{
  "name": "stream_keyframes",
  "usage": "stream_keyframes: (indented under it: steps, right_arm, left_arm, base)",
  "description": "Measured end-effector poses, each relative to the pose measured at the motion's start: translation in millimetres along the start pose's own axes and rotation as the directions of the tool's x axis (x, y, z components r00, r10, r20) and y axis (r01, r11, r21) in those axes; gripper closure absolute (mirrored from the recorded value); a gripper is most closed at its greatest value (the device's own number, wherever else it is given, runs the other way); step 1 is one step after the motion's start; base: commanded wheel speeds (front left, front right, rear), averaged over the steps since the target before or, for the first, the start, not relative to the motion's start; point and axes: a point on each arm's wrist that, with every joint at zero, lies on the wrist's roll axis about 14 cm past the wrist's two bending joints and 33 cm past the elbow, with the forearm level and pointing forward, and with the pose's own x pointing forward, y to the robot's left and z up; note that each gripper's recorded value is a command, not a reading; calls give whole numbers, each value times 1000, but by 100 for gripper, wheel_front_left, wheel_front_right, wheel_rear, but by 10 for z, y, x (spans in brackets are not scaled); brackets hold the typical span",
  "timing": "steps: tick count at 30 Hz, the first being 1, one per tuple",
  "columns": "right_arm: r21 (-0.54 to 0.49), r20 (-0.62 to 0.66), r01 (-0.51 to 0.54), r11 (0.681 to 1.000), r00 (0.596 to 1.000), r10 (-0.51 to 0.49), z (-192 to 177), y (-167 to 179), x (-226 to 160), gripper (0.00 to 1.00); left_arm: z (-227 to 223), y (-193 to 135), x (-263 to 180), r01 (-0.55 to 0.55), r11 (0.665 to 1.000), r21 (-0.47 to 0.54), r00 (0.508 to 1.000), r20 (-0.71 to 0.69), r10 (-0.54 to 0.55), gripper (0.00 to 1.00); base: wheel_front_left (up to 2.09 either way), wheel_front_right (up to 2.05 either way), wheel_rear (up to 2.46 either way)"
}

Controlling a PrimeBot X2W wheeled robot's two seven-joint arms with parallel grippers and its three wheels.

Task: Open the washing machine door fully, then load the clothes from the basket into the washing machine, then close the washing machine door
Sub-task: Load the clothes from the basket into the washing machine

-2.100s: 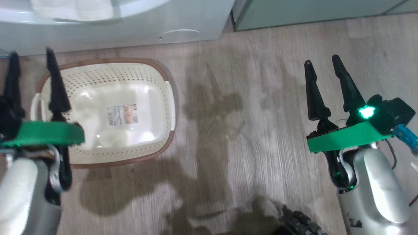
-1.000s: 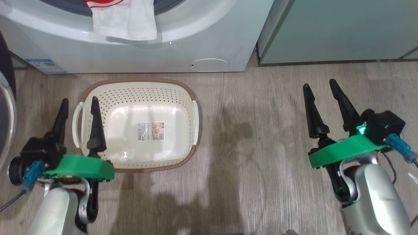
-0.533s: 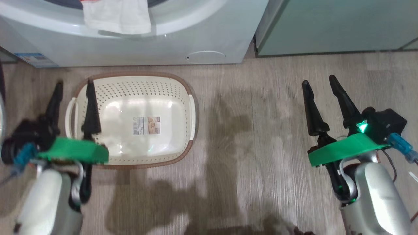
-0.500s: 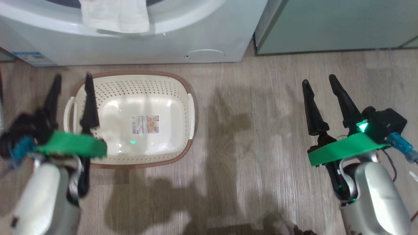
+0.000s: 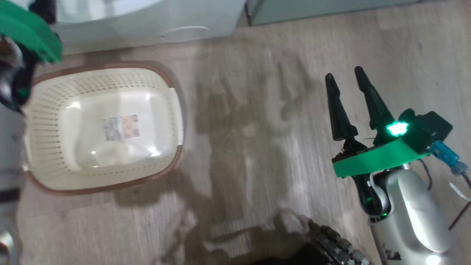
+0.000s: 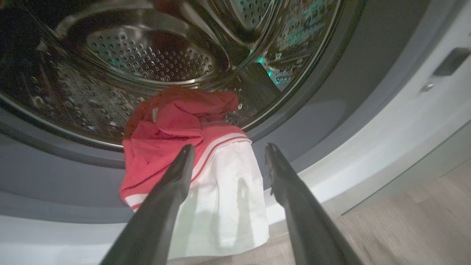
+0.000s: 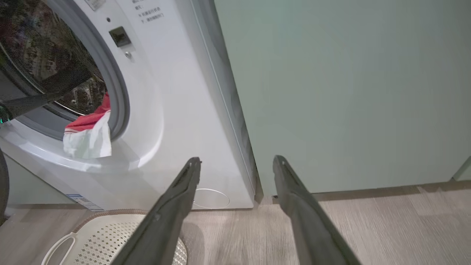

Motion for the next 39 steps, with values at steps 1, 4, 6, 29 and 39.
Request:
stream_keyframes:
  steps: [1,4,6,29,39]
  right_arm:
    - [4,-6,10,1000,1000,-10,-31,-32,-14,0]
    - [14,-27,37,999,999,-37,-105,-125,-40,0]
    - [19,-33,51,998,998,-51,-128,-177,-43,0]
    - [31,-44,109,994,993,-108,-190,-410,20,0]
    - [41,-43,112,993,993,-111,-187,-419,25,0]
  left_arm:
    - [-50,-6,91,11,1000,3,999,-32,-11,0]
    - [-218,-13,330,31,1000,1,992,-125,-31,0]
    - [-332,-1,458,35,999,2,983,-182,-34,0]
    - [-1036,490,755,-12,992,126,716,-691,97,100]
    - [-608,522,1057,-43,977,211,867,-477,142,100]
  base:
    - [0,0,0]
    - [0,0,0]
    - [0,0,0]
    - [0,0,0]
    - [0,0,0]
